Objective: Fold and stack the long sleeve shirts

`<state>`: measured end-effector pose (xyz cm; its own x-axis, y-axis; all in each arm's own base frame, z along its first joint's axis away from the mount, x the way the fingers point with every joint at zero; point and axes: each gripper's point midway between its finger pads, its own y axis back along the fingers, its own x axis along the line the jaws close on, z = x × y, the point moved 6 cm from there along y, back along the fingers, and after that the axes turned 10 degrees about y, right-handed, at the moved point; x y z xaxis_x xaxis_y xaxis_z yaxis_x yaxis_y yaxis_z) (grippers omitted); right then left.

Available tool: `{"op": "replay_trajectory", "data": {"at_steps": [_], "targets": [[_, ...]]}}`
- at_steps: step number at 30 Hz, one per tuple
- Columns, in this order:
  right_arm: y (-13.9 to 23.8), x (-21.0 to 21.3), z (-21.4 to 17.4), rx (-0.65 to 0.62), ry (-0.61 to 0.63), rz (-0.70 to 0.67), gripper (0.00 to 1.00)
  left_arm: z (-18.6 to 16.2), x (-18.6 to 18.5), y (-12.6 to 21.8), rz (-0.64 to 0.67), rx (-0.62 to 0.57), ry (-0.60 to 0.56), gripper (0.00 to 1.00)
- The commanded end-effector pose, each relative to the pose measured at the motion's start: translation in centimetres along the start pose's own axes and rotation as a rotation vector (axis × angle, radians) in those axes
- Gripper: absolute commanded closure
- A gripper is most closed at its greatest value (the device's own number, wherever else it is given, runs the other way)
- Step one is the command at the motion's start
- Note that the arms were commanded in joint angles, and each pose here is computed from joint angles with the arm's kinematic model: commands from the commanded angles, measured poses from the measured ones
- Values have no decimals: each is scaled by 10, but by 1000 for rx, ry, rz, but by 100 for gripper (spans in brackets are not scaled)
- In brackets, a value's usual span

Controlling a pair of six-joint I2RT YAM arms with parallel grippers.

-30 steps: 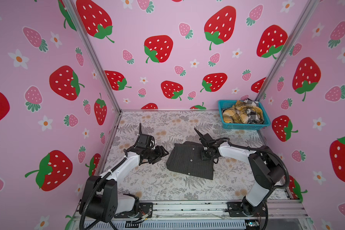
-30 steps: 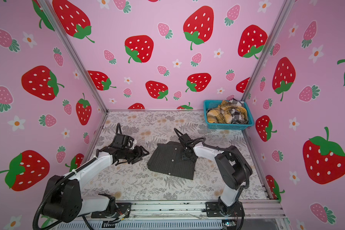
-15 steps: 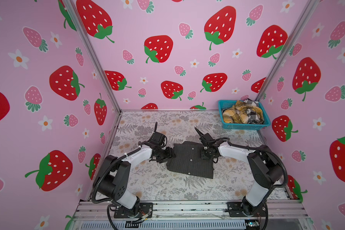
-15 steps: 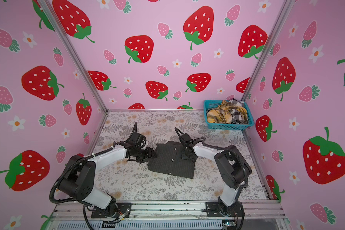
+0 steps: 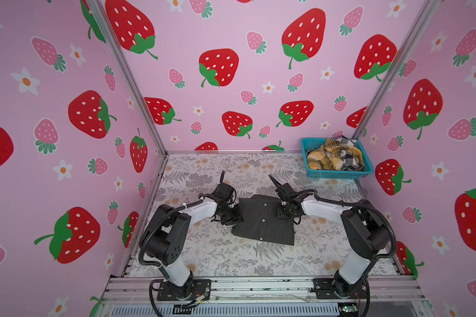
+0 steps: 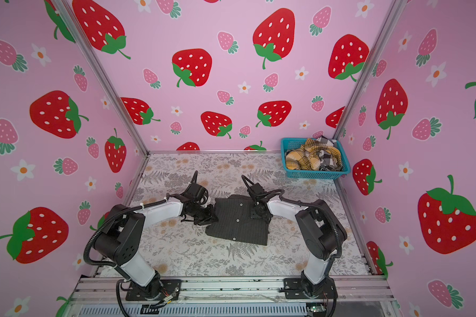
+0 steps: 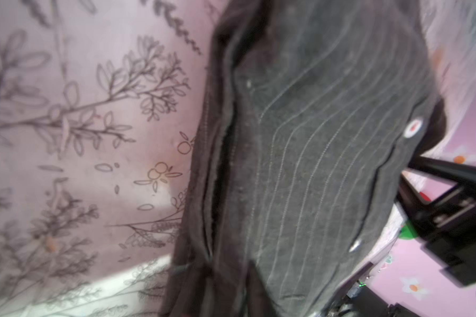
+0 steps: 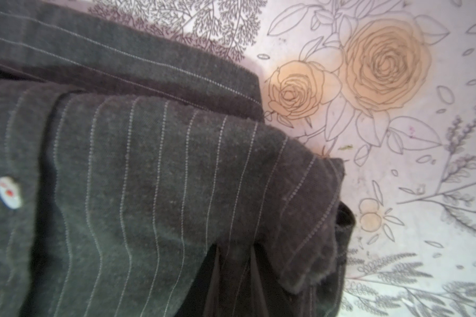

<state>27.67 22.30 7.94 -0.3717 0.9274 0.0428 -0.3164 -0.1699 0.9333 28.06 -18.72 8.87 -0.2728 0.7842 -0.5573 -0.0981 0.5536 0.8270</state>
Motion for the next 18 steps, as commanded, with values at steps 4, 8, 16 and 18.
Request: {"op": "replay_trajectory", "data": {"at_steps": [4,8,16,18], "targets": [[-15,-2,-16,74,-20,3,78,4,-42,29,-266,-17,14,100],[-15,-1,-15,72,-25,12,70,2,-40,15,-325,33,54,100],[22,1,1,-3,-37,29,39,5,12,-23,-236,87,256,100],[34,1,6,-28,-35,28,37,7,16,-21,-232,75,277,100]]}}
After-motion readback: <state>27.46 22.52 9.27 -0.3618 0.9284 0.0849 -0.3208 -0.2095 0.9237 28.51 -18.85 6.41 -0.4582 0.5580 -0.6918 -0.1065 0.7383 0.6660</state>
